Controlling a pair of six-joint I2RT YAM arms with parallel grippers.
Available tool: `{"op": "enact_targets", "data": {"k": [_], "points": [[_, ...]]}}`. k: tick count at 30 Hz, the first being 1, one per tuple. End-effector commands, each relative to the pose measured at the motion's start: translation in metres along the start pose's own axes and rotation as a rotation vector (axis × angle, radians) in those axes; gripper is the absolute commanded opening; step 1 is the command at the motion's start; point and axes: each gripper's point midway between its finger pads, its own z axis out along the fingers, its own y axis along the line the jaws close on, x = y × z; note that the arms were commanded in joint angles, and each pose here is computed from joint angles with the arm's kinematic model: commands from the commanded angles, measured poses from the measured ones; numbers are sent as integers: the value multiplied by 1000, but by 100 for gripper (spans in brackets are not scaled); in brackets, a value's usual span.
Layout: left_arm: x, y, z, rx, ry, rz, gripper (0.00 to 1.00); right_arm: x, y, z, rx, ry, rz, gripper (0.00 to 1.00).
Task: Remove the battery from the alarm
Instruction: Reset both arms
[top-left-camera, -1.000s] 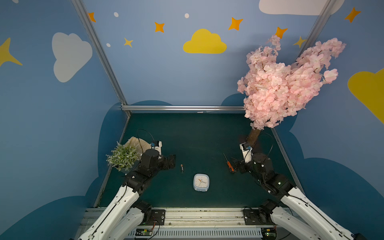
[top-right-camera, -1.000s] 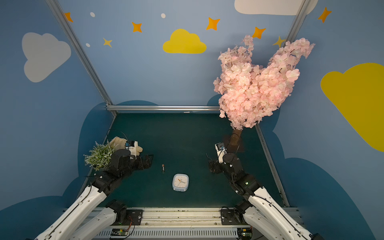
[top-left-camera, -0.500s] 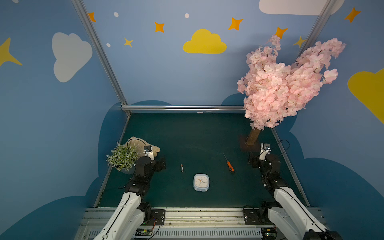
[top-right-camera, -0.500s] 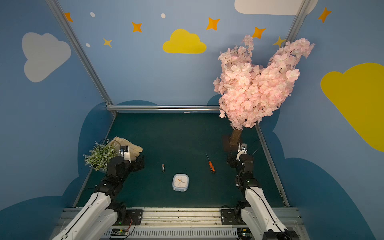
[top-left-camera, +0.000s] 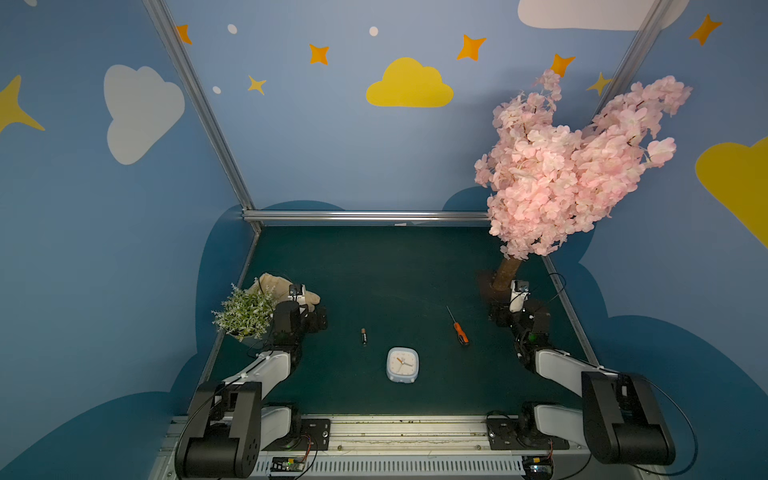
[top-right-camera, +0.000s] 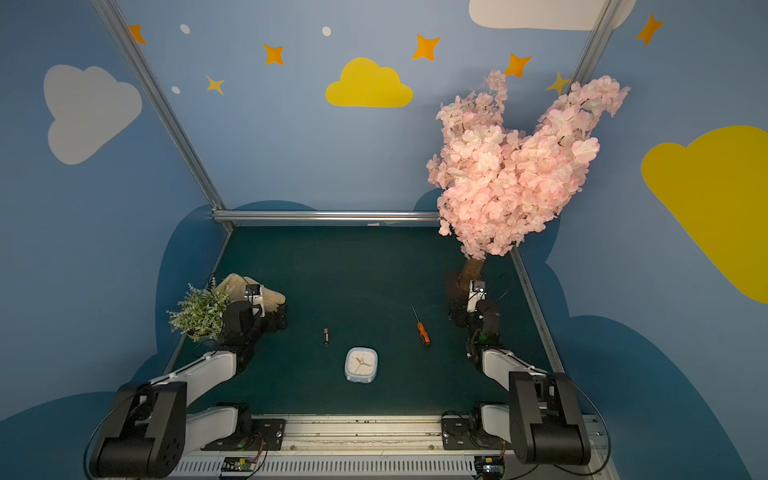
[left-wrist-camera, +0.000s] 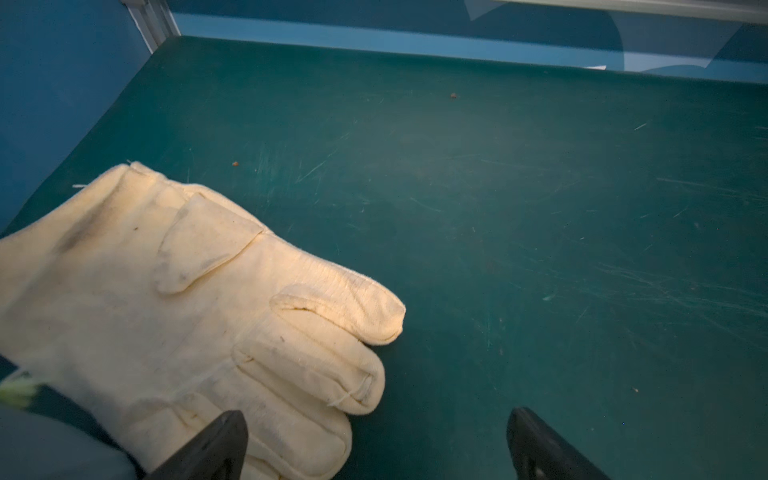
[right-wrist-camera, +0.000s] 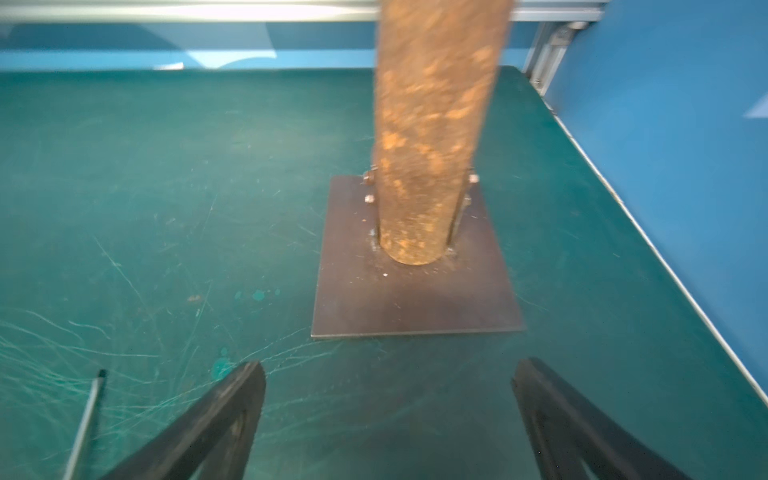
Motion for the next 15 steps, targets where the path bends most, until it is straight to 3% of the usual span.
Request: {"op": "enact_targets", "data": {"k": [1, 7, 10, 12, 15], "points": [[-44, -10, 3, 74, -156, 38, 100, -19, 16, 12, -39, -100, -78, 98], [-50, -22, 17, 179, -159, 66, 100, -17, 17, 28, -21, -21, -84, 98], [-42, -14, 34, 142, -169, 50, 100, -14, 16, 35, -49, 30, -65, 98], [-37, -18, 44, 172, -108, 65, 100, -15, 16, 35, -55, 33, -61, 98], [-37, -14, 45, 151, -132, 54, 100, -15, 15, 35, -57, 33, -57, 98]]}}
